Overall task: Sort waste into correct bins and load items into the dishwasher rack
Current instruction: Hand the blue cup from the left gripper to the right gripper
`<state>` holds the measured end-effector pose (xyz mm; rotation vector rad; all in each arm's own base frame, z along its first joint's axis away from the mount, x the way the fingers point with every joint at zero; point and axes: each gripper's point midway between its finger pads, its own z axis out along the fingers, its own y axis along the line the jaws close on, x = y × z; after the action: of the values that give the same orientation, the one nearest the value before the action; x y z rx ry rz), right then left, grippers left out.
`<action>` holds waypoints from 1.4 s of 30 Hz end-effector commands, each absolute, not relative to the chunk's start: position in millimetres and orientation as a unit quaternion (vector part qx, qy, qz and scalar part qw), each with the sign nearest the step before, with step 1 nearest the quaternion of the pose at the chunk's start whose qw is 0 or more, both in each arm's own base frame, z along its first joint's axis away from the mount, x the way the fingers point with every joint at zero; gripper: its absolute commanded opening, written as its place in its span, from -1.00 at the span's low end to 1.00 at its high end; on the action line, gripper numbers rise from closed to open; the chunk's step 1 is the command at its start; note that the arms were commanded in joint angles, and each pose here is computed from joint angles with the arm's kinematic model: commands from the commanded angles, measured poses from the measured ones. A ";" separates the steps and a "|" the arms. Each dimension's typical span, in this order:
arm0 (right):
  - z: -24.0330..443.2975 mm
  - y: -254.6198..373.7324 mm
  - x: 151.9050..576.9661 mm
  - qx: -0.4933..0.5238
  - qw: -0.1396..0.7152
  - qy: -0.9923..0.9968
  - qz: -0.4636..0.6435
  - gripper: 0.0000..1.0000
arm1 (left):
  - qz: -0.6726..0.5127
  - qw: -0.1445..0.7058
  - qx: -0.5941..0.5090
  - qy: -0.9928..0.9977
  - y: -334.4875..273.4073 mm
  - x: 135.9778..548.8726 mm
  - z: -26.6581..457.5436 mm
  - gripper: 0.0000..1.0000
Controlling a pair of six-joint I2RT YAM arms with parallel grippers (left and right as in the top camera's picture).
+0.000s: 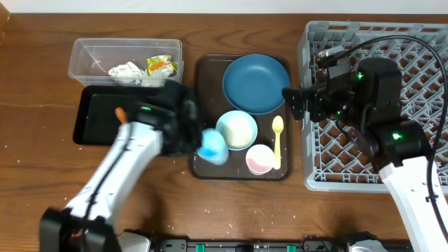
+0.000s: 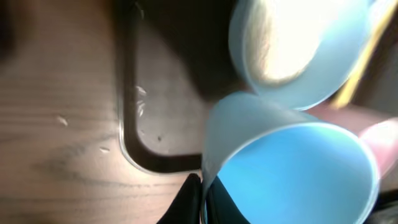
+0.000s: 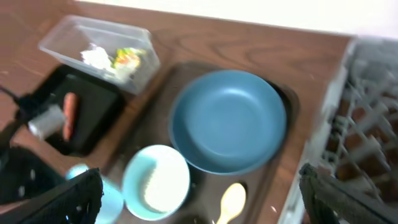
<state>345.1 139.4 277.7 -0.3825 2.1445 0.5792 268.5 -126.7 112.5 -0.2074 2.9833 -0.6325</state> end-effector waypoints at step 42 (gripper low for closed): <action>330.8 270.9 302.5 -0.432 0.384 0.586 0.568 0.66 | -0.660 0.165 0.129 0.722 -178.4 299.8 302.3 -0.88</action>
<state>307.5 261.7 331.3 -1.0728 1.5015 1.4109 300.1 -177.1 295.0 0.3613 2.0631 -1.8462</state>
